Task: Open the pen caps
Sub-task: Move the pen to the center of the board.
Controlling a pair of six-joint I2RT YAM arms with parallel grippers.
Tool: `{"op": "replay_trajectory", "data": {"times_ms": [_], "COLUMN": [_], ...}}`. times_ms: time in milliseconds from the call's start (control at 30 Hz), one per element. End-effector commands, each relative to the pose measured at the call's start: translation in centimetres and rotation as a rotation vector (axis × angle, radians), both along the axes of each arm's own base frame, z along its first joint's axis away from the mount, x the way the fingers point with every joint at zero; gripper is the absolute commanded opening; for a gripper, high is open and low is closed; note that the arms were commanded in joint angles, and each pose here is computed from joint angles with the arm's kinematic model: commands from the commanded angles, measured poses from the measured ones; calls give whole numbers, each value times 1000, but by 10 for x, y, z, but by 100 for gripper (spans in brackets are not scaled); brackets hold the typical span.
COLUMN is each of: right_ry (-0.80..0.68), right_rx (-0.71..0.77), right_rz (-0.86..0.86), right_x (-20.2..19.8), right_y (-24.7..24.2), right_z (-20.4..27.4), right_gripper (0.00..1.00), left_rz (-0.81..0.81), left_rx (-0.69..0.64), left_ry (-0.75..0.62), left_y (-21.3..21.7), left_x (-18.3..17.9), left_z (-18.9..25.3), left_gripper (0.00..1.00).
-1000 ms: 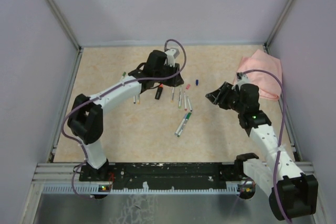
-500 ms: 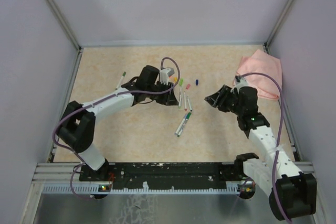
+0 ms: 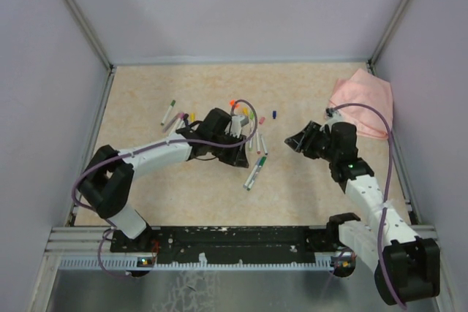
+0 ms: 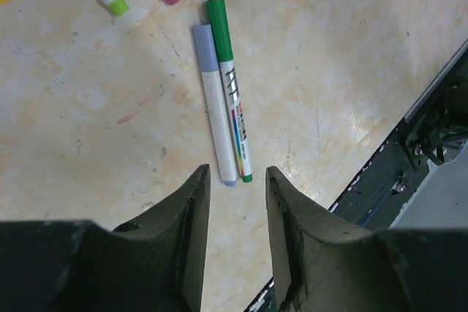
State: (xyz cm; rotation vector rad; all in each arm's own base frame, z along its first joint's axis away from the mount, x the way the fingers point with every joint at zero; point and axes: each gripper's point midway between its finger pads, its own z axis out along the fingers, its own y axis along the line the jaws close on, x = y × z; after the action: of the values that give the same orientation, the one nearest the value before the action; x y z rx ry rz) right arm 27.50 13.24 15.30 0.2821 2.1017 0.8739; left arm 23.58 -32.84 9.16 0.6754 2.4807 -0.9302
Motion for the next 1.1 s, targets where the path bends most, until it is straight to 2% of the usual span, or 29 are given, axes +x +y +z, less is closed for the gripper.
{"op": "replay_trajectory", "data": {"times_ms": [0, 200, 533, 700, 1067], "right_ry": [-9, 45, 32, 23, 26], "right_rx": [-7, 8, -3, 7, 8], "right_rz": [32, 78, 106, 104, 119], "right_x": [3, -1, -15, -17, -21], "right_y": [2, 11, 11, 11, 13], "right_z": [3, -9, -22, -22, -24], "right_gripper": [47, 47, 47, 47, 47], "left_rz": [32, 86, 90, 79, 46], "left_rx": [30, 58, 163, 223, 319], "left_ry": [5, 57, 86, 79, 84], "left_y": [-8, -18, -22, -25, -29], "left_x": [-5, -12, -28, -25, -19], "left_z": [-7, -18, -36, -44, -62], "left_gripper": [41, 36, 37, 37, 27]}}
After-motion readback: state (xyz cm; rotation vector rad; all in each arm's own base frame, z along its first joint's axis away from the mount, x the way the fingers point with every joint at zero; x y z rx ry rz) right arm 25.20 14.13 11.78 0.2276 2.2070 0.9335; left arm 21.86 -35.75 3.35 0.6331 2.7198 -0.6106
